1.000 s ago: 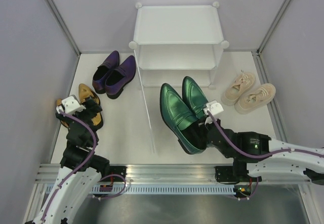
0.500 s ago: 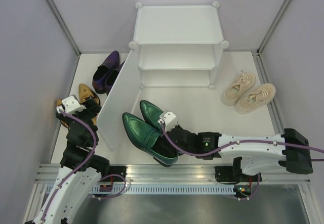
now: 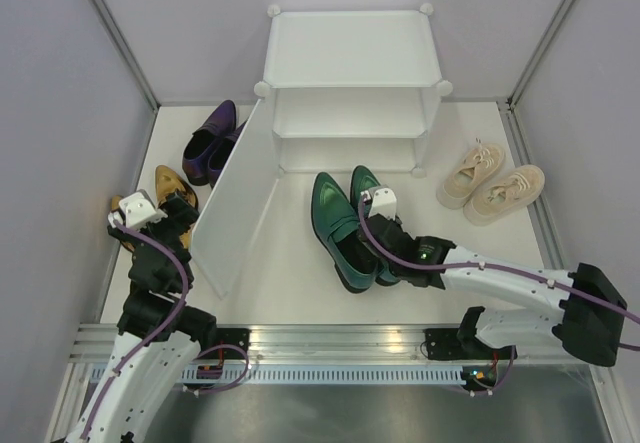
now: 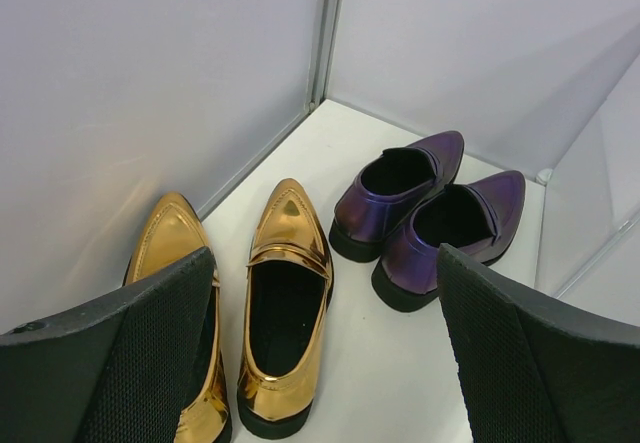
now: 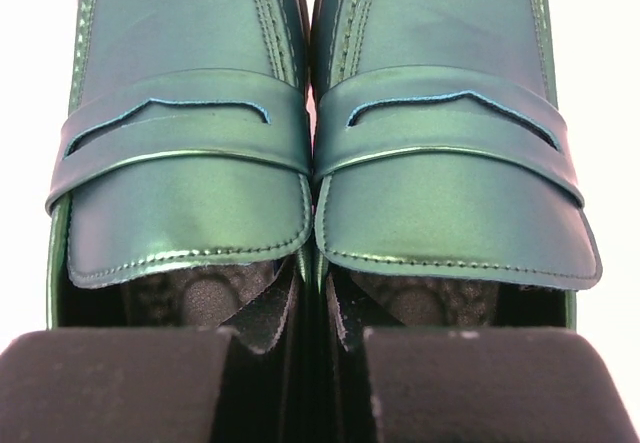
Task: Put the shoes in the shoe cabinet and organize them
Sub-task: Adjust the shoe cabinet at the center of the board, then place the pair of shoes at the center of the board.
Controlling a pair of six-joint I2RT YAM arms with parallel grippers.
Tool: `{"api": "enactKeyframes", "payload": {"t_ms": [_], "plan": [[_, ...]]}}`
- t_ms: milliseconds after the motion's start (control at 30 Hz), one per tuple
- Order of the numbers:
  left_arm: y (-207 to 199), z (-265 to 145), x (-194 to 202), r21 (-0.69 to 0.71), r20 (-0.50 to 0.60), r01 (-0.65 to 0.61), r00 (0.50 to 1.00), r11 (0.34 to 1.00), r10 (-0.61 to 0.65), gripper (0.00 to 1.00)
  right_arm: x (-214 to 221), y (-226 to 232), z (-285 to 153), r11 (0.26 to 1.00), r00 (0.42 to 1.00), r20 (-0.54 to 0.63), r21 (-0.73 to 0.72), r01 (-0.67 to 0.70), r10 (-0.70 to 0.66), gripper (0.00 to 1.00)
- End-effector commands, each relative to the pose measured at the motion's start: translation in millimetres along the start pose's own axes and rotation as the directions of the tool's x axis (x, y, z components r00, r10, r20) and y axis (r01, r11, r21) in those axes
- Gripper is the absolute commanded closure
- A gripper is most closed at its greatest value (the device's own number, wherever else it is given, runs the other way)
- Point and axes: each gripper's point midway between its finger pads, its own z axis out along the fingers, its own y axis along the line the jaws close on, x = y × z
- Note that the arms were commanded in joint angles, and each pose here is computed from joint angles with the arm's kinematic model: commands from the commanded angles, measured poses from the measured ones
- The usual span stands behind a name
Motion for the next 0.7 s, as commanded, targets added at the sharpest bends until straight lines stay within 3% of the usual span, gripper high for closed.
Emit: {"api": "enactKeyframes", "payload": {"t_ms": [0, 267, 333, 367, 467, 567, 667], "plan": [[2, -2, -17, -0.012, 0.033, 0.058, 0.998, 0.998, -0.057, 0.06, -52, 17, 10, 0.979, 0.971, 0.121, -0.012, -0.205, 0.205, 1.0], [0, -2, -16, -0.005, 0.03, 0.057, 0.998, 0.998, -0.057, 0.06, -29, 2, 48, 0.954, 0.962, 0.036, 0.12, -0.274, 0.272, 0.94], [1, -2, -17, -0.006, 0.032, 0.059, 0.998, 0.998, -0.059, 0.06, -25, -4, 50, 0.948, 0.958, 0.026, 0.139, -0.287, 0.286, 0.82], [1, -2, -17, -0.006, 0.033, 0.062, 0.998, 0.998, -0.062, 0.06, -24, -4, 51, 0.948, 0.957, 0.021, 0.138, -0.288, 0.288, 0.67], [1, -3, -18, -0.002, 0.035, 0.066, 0.997, 0.998, -0.066, 0.06, -25, -4, 48, 0.948, 0.956, 0.016, 0.129, -0.292, 0.292, 0.4], [1, -3, -17, -0.001, 0.033, 0.063, 0.997, 0.998, -0.063, 0.06, -33, -4, 37, 0.95, 0.956, 0.018, 0.111, -0.293, 0.293, 0.28], [1, -3, -18, -0.002, 0.037, 0.066, 0.997, 0.998, -0.066, 0.06, -43, -7, 22, 0.952, 0.958, 0.023, 0.104, -0.286, 0.286, 0.27]]}}
